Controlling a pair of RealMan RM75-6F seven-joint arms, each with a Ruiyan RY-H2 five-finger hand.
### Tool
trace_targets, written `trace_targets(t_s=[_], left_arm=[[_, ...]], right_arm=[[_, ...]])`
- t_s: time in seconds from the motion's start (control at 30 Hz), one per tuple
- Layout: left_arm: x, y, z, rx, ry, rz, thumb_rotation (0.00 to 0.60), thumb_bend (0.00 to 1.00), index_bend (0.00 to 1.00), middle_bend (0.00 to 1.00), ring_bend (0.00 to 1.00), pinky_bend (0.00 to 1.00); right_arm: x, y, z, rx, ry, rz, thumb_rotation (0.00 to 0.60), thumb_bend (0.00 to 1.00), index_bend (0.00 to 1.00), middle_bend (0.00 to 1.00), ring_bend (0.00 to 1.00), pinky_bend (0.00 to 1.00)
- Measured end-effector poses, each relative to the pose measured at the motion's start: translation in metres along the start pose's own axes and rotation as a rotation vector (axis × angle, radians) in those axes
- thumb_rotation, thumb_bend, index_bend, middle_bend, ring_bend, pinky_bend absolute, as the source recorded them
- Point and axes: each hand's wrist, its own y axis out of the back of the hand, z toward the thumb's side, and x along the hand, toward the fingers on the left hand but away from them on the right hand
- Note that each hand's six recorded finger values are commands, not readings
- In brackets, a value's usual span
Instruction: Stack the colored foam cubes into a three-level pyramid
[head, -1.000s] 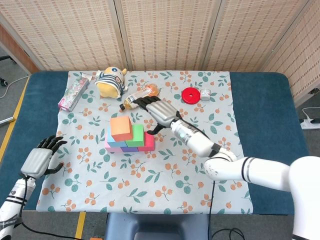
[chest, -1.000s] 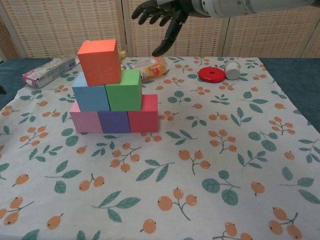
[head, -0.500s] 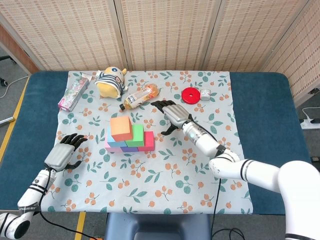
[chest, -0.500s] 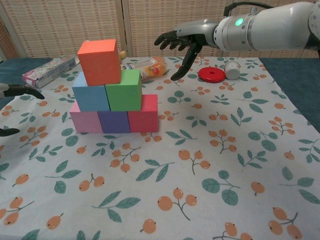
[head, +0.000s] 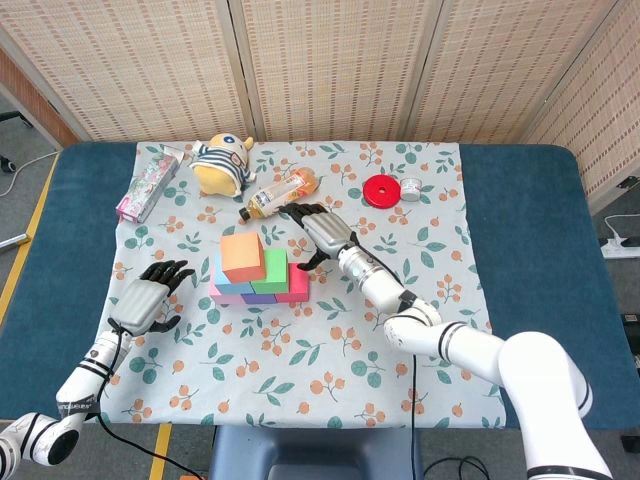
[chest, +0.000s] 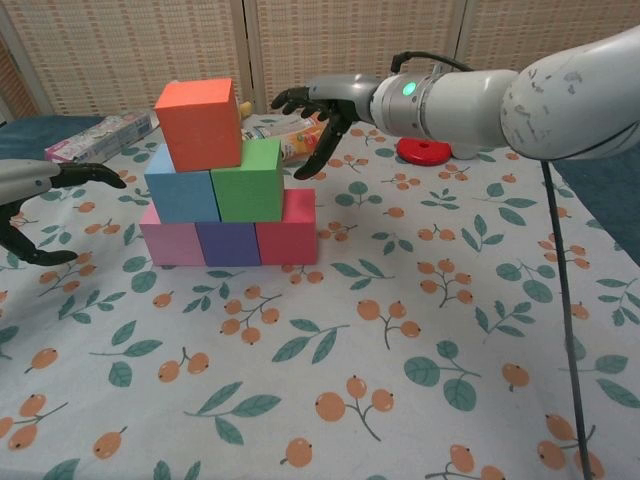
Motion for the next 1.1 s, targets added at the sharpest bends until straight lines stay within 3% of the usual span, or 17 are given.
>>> trace_targets(t_s=[0.73,1.1], left_arm=[[0.012,-0.005,0.017,0.011,-0.057,-0.018,0.600,0.31,0.11,0.01,0.00,0.08],[0.013,-0.006,0.018,0.008,-0.056,-0.023,0.600,0.31,0.11,0.01,0.00,0.08]], right_arm=[[-0.014,-0.009,0.011,-0.019,0.026,-0.012,0.600,0.04,0.00,0.02,0.00,0.03],[-0.011,-0.007,0.003,-0.003,0.014,-0.009,0.600,0.04,0.00,0.02,0.00,0.03]])
